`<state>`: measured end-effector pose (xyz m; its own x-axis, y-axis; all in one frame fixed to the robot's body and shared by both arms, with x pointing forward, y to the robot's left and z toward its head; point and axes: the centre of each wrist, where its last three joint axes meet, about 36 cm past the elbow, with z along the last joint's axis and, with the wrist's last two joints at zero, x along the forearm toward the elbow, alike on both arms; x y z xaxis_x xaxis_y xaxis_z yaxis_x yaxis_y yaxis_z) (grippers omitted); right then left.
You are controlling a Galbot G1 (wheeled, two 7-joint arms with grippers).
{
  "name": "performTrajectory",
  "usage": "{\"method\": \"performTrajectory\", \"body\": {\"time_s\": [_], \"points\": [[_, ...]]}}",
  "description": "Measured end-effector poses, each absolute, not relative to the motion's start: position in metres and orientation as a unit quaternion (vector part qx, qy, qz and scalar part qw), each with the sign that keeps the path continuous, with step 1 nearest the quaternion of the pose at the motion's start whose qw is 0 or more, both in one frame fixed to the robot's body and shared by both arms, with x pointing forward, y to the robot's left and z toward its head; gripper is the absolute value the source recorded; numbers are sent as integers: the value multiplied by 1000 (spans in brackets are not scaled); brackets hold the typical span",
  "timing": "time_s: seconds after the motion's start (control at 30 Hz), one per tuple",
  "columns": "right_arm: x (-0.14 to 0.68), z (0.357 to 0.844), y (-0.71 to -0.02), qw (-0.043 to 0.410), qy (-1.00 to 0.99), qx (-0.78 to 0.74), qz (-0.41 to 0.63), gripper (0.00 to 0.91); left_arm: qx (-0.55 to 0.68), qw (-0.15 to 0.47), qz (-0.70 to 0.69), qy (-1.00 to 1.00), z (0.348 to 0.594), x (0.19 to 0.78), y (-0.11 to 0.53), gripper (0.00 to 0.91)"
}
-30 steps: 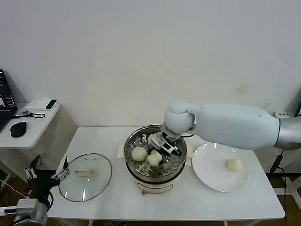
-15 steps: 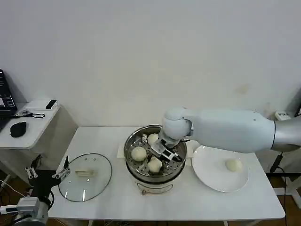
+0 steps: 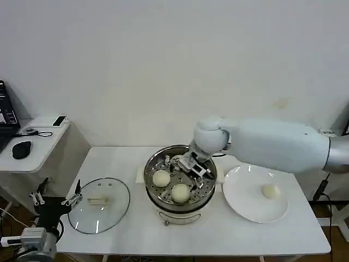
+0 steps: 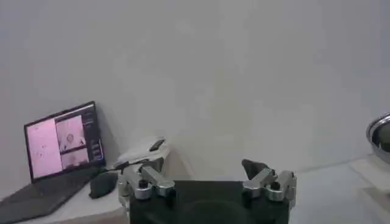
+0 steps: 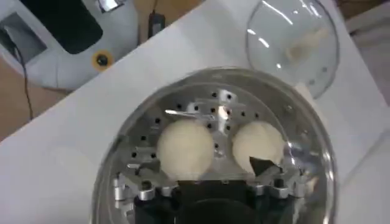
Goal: Take steamed baozi put them in steamer then cover it.
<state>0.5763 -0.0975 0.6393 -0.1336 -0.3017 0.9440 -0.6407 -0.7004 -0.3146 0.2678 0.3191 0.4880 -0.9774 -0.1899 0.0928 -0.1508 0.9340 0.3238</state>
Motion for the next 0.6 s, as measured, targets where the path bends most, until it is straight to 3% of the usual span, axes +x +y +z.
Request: {"method": "performTrajectory", "body": {"time_s": [0.3, 0.6], "points": [[584, 668, -138, 161, -431, 600, 654, 907, 77, 59, -161, -982, 488, 273, 318, 907], [583, 668, -227, 219, -503, 541, 637, 907, 58, 54, -164, -983, 487, 279, 313, 907]]}}
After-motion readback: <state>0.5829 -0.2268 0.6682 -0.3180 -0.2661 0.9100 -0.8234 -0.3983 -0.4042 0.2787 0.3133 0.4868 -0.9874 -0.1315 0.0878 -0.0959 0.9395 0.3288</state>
